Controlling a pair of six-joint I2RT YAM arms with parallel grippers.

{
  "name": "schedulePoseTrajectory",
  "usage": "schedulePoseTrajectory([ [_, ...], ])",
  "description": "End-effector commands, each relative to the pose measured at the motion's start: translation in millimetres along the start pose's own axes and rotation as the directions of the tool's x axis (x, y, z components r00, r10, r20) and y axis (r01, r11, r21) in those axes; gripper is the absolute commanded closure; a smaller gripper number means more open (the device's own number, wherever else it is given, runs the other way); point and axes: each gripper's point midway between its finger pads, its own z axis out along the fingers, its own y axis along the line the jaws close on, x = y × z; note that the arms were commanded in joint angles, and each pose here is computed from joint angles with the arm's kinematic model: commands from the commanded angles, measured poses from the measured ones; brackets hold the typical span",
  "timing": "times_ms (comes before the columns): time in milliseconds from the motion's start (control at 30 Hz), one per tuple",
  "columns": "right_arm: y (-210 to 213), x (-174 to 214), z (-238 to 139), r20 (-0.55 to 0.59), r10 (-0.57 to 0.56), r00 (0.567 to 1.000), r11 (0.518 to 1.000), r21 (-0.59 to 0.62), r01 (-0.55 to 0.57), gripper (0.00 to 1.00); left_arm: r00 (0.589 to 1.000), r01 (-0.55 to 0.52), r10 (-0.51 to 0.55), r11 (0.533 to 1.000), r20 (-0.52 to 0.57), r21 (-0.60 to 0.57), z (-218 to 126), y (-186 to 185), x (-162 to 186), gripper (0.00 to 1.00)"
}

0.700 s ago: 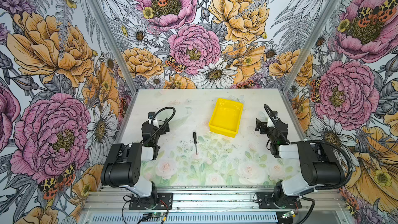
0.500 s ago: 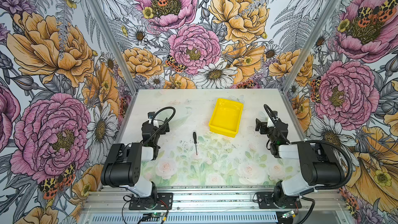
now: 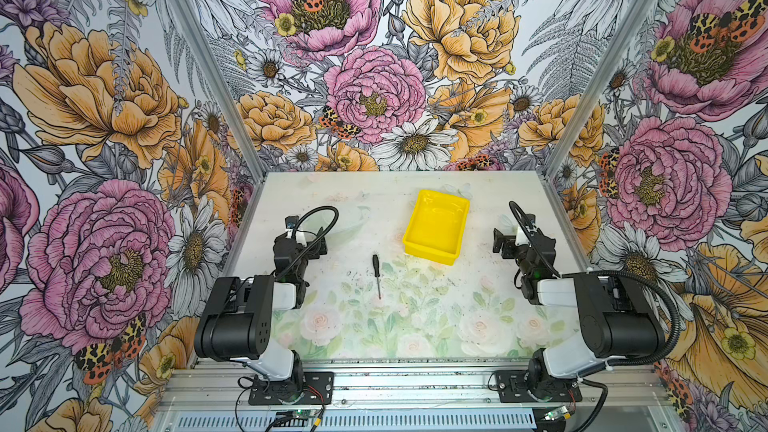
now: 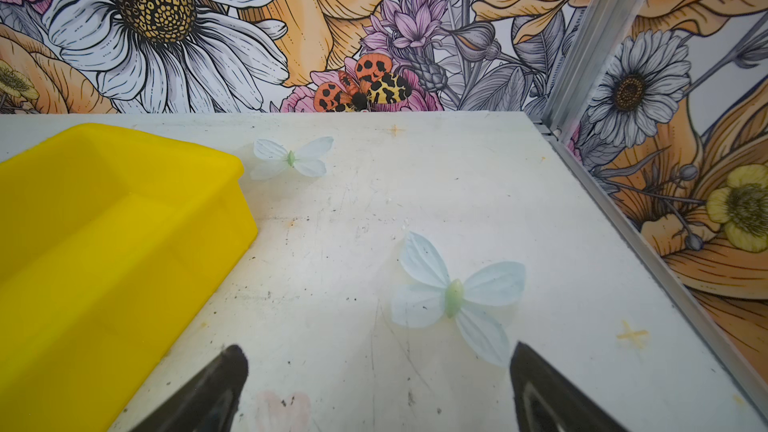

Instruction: Put the screwdriver in the bin

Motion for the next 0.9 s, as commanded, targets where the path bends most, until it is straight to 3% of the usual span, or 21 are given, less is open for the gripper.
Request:
schedulePoseTrajectory([
  [0, 2.5, -9.4, -1.7, 0.040, -0.002, 0.999, 1.000, -0.015, 0.003, 0.00, 0.999, 0.003, -0.003, 1.000, 0.049, -0.001, 0.2, 1.0, -14.1, 0.01],
  [500, -0.8, -13.5, -3.0, 0.044, -0.002, 0.999, 1.000, 0.010, 0.002, 0.01, 0.998, 0.015, -0.014, 1.000, 0.061, -0.018, -2.5, 5.6, -16.8, 0.01],
  [667, -8.6, -27.1, -7.0, -0.021, 0.019, 1.000, 0.996, 0.083, -0.018, 0.00, 0.996, 0.056, -0.051, 0.996, 0.077, -0.066, -12.4, 17.6, -29.9, 0.01],
  [867, 1.7, -36.0, -22.6, -0.072, 0.035, 0.997, 0.996, 0.080, -0.029, 0.01, 0.996, 0.084, -0.084, 0.987, 0.002, -0.134, -17.6, 30.4, -29.4, 0.01],
])
